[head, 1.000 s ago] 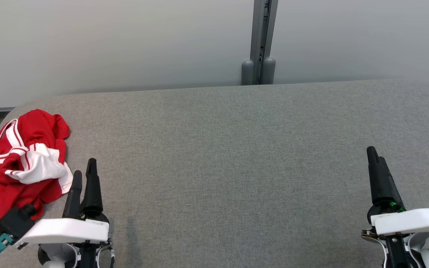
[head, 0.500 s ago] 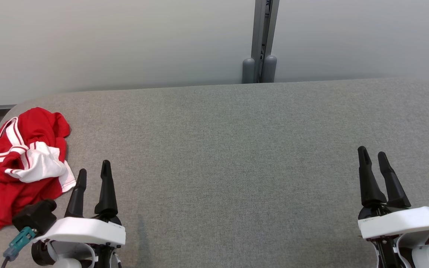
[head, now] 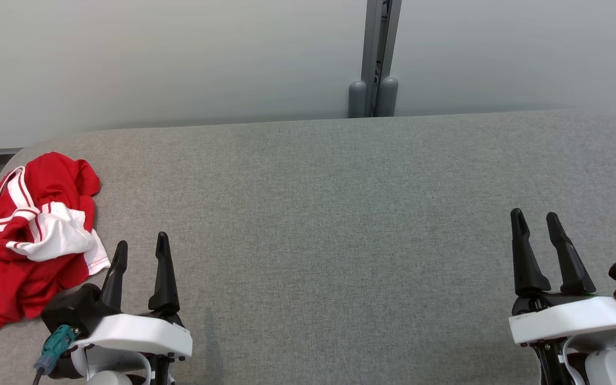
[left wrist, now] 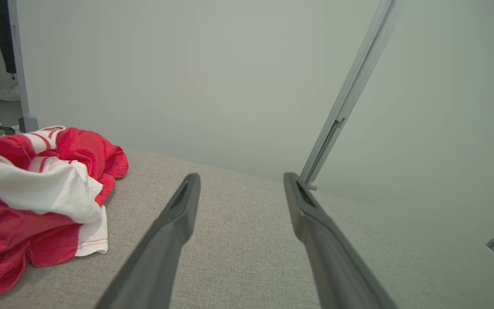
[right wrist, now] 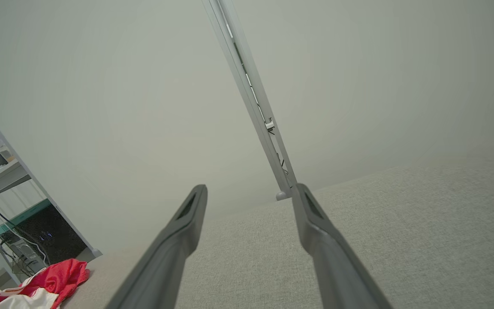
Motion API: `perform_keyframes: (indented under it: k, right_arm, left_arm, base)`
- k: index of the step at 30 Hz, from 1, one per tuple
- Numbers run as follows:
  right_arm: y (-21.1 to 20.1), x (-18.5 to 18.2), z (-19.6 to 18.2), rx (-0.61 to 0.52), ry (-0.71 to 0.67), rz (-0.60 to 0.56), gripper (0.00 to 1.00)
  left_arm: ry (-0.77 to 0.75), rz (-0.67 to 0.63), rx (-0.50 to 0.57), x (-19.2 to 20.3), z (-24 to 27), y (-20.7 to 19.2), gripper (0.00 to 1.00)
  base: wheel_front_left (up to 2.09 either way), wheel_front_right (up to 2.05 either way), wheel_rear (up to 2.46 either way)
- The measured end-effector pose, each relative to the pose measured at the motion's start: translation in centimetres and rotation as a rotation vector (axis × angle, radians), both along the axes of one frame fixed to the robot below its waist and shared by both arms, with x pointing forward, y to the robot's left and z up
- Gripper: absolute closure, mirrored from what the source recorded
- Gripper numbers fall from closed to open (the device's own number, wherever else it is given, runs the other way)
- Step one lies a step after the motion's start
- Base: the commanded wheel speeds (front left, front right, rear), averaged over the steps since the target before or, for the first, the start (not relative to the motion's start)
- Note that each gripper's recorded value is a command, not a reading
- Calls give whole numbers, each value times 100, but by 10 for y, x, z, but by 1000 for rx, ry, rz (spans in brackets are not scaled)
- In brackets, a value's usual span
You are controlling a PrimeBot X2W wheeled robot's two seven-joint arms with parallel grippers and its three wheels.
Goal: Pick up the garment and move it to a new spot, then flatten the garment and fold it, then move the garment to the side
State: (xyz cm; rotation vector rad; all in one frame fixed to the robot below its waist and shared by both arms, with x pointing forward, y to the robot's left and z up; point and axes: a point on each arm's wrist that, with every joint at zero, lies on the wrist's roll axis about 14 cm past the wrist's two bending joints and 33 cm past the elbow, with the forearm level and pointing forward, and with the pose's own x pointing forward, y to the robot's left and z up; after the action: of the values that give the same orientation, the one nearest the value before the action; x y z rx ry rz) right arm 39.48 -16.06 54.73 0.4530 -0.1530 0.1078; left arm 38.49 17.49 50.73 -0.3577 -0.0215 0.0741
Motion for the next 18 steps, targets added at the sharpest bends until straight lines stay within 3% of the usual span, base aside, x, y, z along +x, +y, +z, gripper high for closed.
perform_keyframes:
  k: [18]
  right_arm:
    - [8, -2, 8, -151, -52, 9, 0]
  left_arm:
    - [-50, -14, 146, -3, 10, -7, 0]
  base:
    - [0, 0, 0]
